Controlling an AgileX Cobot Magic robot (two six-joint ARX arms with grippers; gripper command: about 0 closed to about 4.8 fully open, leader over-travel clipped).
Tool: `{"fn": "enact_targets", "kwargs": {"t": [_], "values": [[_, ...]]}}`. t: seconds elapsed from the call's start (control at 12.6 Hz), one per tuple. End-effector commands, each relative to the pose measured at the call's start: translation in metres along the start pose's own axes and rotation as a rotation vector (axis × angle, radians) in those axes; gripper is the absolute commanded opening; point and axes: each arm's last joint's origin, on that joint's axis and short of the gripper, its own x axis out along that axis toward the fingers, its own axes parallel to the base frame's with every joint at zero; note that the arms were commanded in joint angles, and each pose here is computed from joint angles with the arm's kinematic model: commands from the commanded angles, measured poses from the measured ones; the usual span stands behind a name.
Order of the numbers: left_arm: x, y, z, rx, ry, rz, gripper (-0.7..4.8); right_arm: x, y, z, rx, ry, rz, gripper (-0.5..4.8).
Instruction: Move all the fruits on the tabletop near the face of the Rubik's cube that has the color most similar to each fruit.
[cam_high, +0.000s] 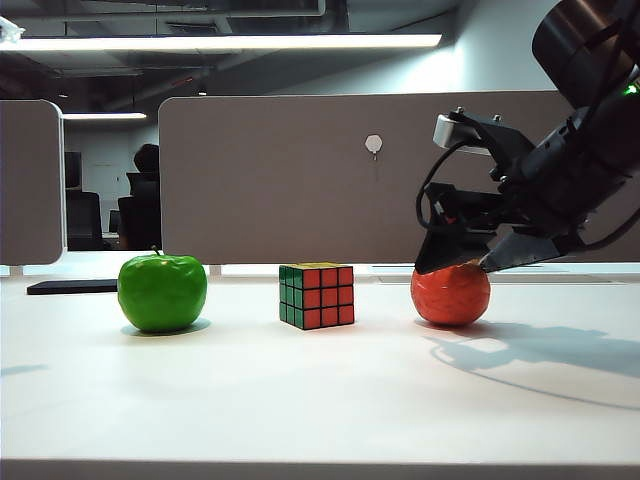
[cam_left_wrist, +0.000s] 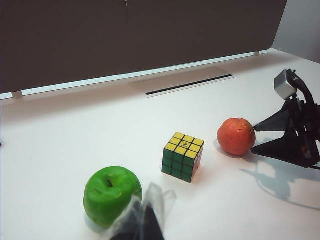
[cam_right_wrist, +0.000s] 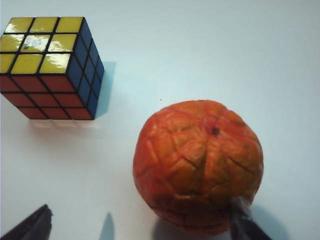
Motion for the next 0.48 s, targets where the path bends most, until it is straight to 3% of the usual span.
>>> {"fn": "enact_targets", "kwargs": {"t": [0.08, 0.32, 0.48], "values": [[-0.0002, -0.0002, 0.0015, 0.007, -0.007, -0.001, -0.05, -0.0009, 0.0008, 0.0063, -0.004, -0.051, 0.03, 4.57], [-0.0002, -0.0002, 0.0012, 0.004, -0.004, -0.001, -0.05, -0.0012, 0.0041, 0.0055, -0.005, -0.048, 0.142, 4.57], [-0.0002, -0.0002, 0.0012, 0.004, -0.004, -0.001, -0.05, -0.0011, 0.0038, 0.0035, -0.001, -0.027, 0.129, 4.58]]}}
